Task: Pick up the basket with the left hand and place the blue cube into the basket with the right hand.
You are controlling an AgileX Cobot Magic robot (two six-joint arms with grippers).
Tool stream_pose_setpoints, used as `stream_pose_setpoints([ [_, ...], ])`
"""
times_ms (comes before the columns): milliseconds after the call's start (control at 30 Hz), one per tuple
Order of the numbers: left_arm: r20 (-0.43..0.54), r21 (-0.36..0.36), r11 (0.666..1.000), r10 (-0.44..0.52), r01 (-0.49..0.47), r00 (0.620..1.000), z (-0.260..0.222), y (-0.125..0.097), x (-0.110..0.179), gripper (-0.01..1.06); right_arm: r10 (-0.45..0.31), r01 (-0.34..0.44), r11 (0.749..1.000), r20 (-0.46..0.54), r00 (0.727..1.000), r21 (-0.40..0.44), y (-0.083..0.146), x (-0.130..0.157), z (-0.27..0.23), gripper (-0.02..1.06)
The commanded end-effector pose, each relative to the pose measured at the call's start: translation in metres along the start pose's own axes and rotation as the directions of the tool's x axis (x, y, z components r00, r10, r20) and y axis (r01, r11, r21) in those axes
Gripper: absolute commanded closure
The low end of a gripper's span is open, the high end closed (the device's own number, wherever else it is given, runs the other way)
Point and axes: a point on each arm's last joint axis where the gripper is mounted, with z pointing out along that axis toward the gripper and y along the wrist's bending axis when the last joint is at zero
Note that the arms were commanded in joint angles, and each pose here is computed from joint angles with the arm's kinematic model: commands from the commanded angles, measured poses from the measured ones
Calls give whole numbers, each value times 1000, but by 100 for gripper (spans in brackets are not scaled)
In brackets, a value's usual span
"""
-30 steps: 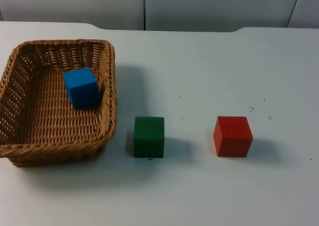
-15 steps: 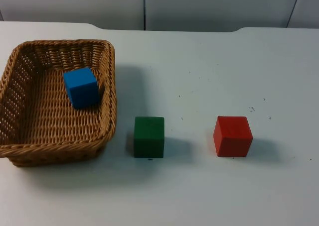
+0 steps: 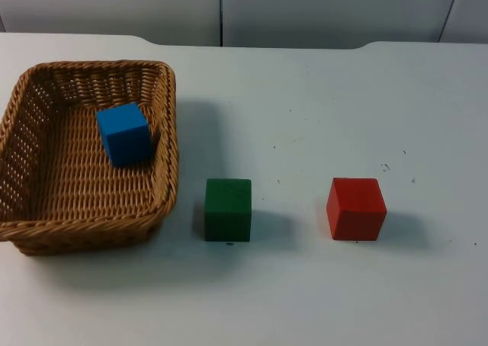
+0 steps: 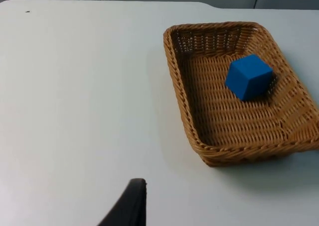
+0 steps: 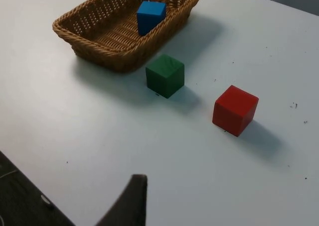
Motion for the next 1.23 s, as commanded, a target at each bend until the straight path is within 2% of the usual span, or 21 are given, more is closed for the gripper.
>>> stream_pose_setpoints([
  [0, 12, 27, 1000, 4, -5, 1000, 0, 0, 0, 0, 4, -4, 1000, 7, 1000, -4, 0, 1, 2, 0],
  [333, 10, 50, 998, 31, -31, 999, 0, 0, 0, 0, 12, -12, 1000, 7, 1000, 8, 1, 1, 2, 0],
  [500, 9, 89, 995, 51, -52, 999, -1, 1, 0, 0, 66, -67, 991, 8, 998, 112, 1, 1, 1, 0],
  [567, 9, 96, 994, 55, -55, 998, -1, 1, 0, 0, 118, -119, 970, 15, 993, 210, 2, 1, 0, 0],
  [600, 9, 96, 994, 55, -55, 998, -1, 1, 0, 0, 118, -119, 970, 15, 993, 210, 2, 1, 0, 0],
  [700, 9, 96, 994, 55, -55, 998, -1, 1, 0, 0, 177, -177, 930, 30, 984, 323, 3, 2, 0, 0],
  [733, 9, 96, 994, 55, -55, 998, -1, 1, 0, 0, 177, -177, 930, 30, 984, 323, 3, 2, 0, 0],
  [767, 9, 96, 994, 55, -55, 998, -1, 1, 0, 0, 204, -204, 905, 39, 978, 374, 4, 2, 0, 0],
  [867, 9, 96, 994, 55, -55, 998, -1, 1, 0, 0, 245, -243, 859, 56, 968, 450, 5, 2, 0, 0],
  [1033, 9, 96, 994, 55, -55, 998, -1, 1, 0, 0, 278, -275, 813, 74, 958, 513, 5, 2, -1, 0],
  [1067, 9, 96, 994, 55, -55, 998, -1, 1, 0, 0, 278, -275, 813, 74, 958, 513, 5, 2, -1, 0],
  [1200, 9, 96, 994, 55, -55, 998, -1, 1, 0, 0, 303, -299, 772, 90, 949, 560, 6, 2, -1, 0],
])
